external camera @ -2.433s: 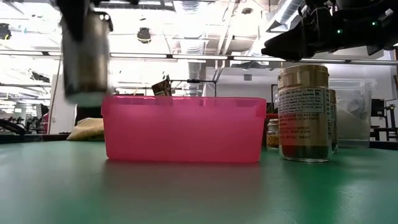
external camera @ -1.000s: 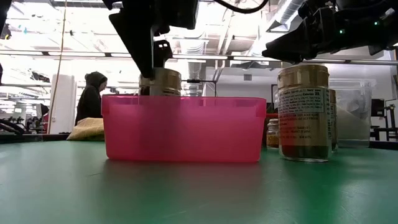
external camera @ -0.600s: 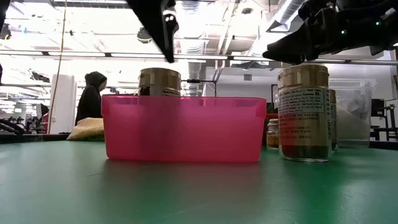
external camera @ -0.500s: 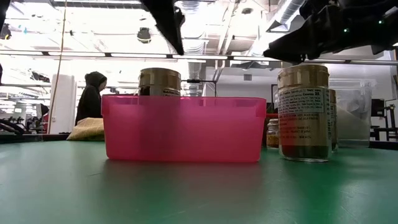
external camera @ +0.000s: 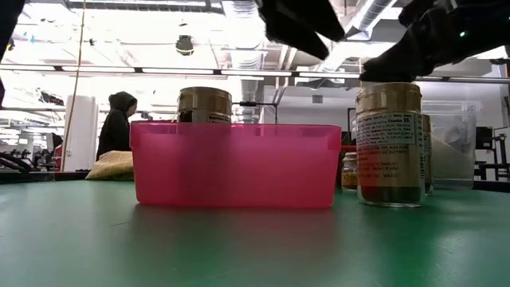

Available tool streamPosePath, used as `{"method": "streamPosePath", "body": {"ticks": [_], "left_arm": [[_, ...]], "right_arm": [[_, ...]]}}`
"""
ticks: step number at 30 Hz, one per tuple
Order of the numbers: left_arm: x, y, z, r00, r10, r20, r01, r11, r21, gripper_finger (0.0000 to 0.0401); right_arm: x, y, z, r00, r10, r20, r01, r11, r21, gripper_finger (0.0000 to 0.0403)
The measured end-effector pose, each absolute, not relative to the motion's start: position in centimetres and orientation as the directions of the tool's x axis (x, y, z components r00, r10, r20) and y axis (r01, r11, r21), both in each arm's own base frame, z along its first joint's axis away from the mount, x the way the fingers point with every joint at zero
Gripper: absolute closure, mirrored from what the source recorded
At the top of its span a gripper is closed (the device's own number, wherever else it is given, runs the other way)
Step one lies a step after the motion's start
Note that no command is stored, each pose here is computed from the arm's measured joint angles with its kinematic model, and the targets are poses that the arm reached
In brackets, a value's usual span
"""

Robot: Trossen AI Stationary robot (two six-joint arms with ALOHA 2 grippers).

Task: Sort spices by type
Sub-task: Put the gold seasoning bottle into the red bin

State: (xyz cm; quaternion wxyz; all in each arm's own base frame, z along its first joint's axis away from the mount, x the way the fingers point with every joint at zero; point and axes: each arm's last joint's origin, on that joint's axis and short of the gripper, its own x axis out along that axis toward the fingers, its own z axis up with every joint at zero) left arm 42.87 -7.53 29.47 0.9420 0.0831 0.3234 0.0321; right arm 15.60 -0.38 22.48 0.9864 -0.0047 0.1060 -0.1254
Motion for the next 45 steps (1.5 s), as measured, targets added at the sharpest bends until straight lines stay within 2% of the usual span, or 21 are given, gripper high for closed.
{"method": "streamPosePath", "body": {"ticks": [7,19,26,31,38,45], "left_arm": [[45.3,-7.6,27.1,0.826,-0.015,-0.564,0.084,0.992,0.097,0.0079],[47.0,-7.1,24.7,0.815,-0.197,-0.546,0.181,0.980,-0.083,0.0077],[47.2,-8.3,24.0,0.813,-0.213,-0.542,0.270,0.962,0.027,0.0041],[47.4,-8.7,23.3,0.827,-0.117,-0.550,0.240,0.958,0.156,0.0005],[48.2,-8.8,20.8,0.806,-0.102,-0.583,0.242,0.956,0.167,0.0005],[48.2,-8.6,20.9,0.807,-0.101,-0.581,0.236,0.958,0.161,0.0023]], "right_arm": [[13.1,-0.5,23.3,0.951,-0.280,-0.128,0.285,0.958,0.023,0.0127],[12.9,-0.6,22.5,0.948,-0.291,-0.127,0.297,0.955,0.028,0.0127],[12.9,-0.6,22.5,0.949,-0.291,-0.125,0.296,0.955,0.029,0.0127],[12.9,-0.6,22.5,0.949,-0.291,-0.125,0.297,0.955,0.029,0.0127],[12.9,-0.6,22.5,0.948,-0.290,-0.128,0.296,0.955,0.028,0.0127],[12.9,-0.6,22.4,0.948,-0.290,-0.135,0.296,0.955,0.026,0.0127]]}}
